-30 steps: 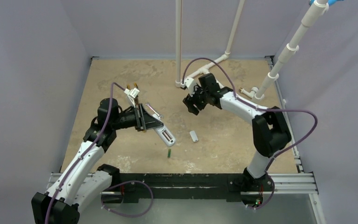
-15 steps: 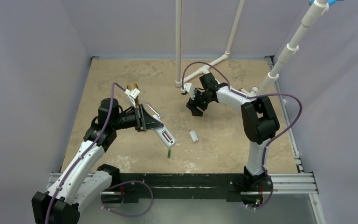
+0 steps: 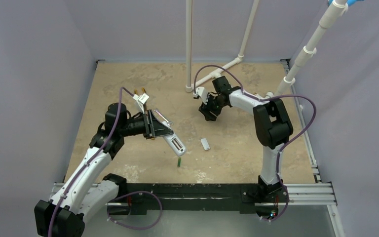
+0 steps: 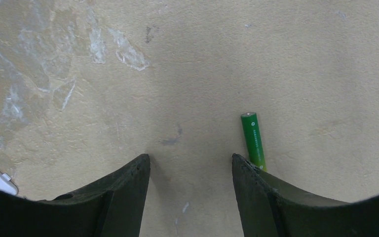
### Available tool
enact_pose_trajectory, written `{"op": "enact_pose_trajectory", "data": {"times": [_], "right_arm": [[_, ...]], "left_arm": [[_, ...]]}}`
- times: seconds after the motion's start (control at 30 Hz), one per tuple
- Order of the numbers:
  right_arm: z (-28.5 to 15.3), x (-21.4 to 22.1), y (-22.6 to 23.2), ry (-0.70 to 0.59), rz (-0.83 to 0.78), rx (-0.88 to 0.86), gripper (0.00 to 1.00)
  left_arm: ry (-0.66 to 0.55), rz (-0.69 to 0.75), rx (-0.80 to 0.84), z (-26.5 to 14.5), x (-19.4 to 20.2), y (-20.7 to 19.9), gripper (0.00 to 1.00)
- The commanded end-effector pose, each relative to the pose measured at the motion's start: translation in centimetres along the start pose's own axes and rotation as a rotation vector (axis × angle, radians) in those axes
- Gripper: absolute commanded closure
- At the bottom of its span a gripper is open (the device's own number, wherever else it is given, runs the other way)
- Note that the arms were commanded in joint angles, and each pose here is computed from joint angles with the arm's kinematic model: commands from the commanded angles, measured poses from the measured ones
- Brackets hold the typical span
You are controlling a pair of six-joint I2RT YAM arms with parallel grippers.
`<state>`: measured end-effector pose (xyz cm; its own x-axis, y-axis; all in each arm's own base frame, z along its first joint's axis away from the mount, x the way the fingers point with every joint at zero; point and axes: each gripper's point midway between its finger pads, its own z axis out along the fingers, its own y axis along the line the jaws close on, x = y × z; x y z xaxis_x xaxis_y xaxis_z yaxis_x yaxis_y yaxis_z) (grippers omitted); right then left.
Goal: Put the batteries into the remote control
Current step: Pick up the battery from the center of the board.
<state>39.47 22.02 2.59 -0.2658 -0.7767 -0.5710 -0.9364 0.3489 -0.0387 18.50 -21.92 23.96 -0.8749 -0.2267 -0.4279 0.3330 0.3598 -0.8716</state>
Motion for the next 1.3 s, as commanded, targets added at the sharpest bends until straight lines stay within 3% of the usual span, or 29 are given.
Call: {"op": "enact_pose_trajectory", "data": {"times": [0.0,0.37,0.63,1.03,1.27], "right_arm": [[-1.5,-2.0,-1.5,-0.040,-0.033,0.052,0.41],[-4.4,-4.8,-5.0,-0.151,-0.036,0.137,0.44],[-2.9,-4.3,-7.7,-0.135,-0.017,0.111,0.44],[-0.5,-1.9,-5.8,-0.091,0.025,0.013,0.46],[0.5,-0.2,-4.9,-0.036,0.068,-0.019,0.57]], "left_arm": [[-0.040,0.068,0.039,-0.3,-1.6,-1.8,1.00],[-0.040,0.068,0.040,-0.2,-1.8,-1.9,1.00],[-0.045,0.063,0.035,-0.3,-1.8,-1.9,1.00],[-0.048,0.056,0.030,-0.3,-1.8,-1.7,1.00],[-0.045,0.052,0.028,-0.1,-1.8,-1.5,1.00]]}}
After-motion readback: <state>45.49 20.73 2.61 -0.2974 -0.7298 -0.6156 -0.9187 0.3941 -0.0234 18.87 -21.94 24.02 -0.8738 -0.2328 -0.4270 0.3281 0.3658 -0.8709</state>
